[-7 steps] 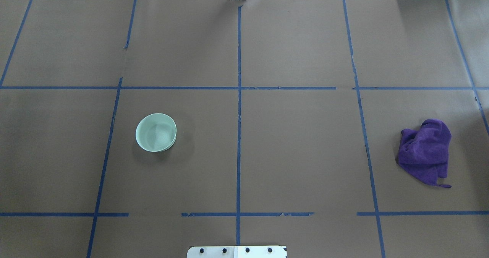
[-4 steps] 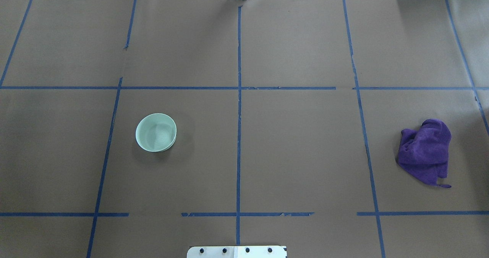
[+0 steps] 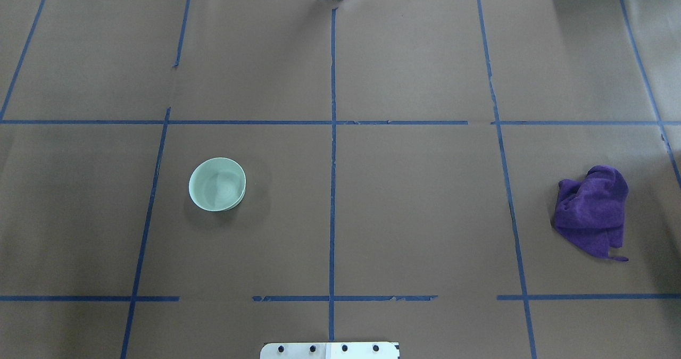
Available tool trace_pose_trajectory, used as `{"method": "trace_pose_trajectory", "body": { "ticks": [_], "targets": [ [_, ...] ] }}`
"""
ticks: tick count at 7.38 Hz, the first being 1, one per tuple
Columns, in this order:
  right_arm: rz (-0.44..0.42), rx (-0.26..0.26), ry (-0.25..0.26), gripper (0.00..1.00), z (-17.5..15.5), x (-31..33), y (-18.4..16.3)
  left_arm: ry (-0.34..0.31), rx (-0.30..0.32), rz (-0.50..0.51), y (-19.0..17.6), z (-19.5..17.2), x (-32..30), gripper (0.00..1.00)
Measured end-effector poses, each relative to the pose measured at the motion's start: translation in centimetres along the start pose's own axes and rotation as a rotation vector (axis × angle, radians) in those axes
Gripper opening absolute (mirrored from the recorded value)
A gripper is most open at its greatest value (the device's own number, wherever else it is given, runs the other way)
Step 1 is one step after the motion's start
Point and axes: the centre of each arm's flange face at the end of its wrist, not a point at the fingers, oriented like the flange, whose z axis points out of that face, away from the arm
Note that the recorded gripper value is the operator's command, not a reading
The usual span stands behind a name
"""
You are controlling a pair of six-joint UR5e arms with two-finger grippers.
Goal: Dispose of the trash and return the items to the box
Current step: 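Reach the right gripper to the purple cloth and grasp it, then carry the purple cloth into the pink bin and release it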
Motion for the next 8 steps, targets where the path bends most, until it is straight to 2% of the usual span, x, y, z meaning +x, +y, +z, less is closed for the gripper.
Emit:
{"method": "trace_pose_trajectory", "body": {
  "ticks": [2, 4, 6, 7, 8],
  "targets": [
    [0.059, -0.023, 0.005, 1.00, 5.0, -5.9, 1.5, -0.002, 0.012, 0.014, -1.6, -0.5, 0.5, 1.00],
    [0.115, -0.021, 0.051, 0.98, 8.1, -12.2, 4.0, -0.004, 0.018, 0.021, -2.0, -0.8, 0.8, 1.00],
    [0.155, 0.002, 0.112, 0.87, 10.6, -17.9, 5.8, -0.004, 0.019, 0.022, -2.0, -0.9, 0.8, 1.00],
    [0.157, 0.006, 0.144, 0.64, 11.6, -19.5, 6.5, -0.005, 0.020, 0.022, -2.0, -0.9, 0.8, 1.00],
    [0.147, 0.003, 0.174, 0.17, 12.4, -20.2, 7.2, -0.005, 0.019, 0.020, -1.9, -1.0, 0.8, 1.00]
  ]
}}
